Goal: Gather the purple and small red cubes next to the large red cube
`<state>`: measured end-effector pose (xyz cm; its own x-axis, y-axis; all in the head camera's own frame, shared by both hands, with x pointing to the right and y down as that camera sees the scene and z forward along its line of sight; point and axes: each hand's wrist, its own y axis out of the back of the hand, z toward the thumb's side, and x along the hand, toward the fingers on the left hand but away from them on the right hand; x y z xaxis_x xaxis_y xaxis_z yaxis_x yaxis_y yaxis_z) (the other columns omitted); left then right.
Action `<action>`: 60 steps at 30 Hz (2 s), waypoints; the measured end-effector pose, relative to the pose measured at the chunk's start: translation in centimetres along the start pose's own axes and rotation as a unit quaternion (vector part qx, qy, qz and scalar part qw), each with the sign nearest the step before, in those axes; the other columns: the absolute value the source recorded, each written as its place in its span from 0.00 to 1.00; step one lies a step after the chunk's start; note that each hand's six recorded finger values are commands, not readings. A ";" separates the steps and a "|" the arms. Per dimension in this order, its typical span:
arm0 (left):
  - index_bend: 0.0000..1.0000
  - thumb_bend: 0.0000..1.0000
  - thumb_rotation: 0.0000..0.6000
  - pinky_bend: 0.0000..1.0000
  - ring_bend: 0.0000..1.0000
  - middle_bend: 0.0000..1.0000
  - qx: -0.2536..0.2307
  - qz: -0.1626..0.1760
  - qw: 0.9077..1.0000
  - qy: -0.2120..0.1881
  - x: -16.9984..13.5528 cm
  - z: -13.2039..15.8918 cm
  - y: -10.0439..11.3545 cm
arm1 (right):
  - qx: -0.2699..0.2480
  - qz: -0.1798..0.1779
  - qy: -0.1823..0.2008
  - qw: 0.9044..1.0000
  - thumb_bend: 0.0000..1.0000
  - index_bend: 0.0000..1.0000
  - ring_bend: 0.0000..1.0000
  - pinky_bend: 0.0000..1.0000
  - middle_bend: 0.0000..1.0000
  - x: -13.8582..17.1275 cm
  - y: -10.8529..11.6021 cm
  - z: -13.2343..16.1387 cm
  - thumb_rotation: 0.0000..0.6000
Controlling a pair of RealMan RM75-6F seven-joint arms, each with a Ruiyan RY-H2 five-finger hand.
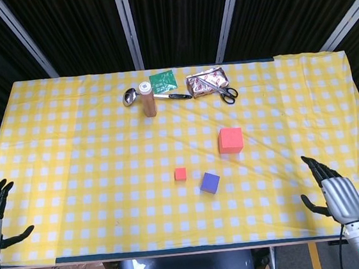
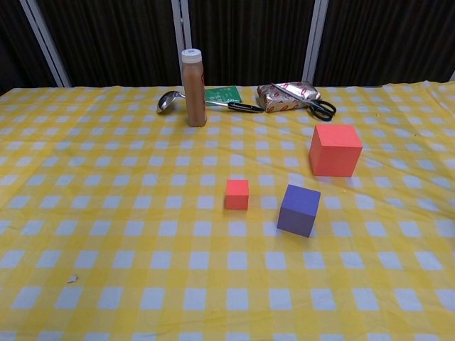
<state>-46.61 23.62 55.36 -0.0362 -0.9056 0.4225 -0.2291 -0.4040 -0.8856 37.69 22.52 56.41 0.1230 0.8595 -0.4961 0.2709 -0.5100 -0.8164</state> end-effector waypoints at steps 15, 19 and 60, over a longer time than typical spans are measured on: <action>0.00 0.01 1.00 0.00 0.00 0.00 -0.011 -0.015 1.000 0.005 0.1 -0.3 -0.2 | 0.056 0.141 0.075 0.986 0.40 0.00 1.00 0.95 0.99 -6.1 -5.4 10.8 1.00; 0.00 0.01 1.00 0.00 0.00 0.00 -0.018 -0.019 1.000 0.007 0.1 -0.5 -0.1 | 0.059 0.174 0.083 0.980 0.40 0.00 1.00 0.95 1.00 -6.8 -8.4 13.4 1.00; 0.00 0.01 1.00 0.00 0.00 0.00 -0.036 -0.045 0.998 -0.003 -0.3 -0.4 -0.2 | 0.094 0.183 0.038 0.978 0.39 0.21 1.00 0.95 1.00 -11.2 -14.1 19.0 1.00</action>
<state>-46.95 23.99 55.52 -0.0072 -0.8666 0.4989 -0.3014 -0.4739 -0.8274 14.39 19.38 67.85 0.2506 0.6146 -0.7480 0.0163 -0.7752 -0.6315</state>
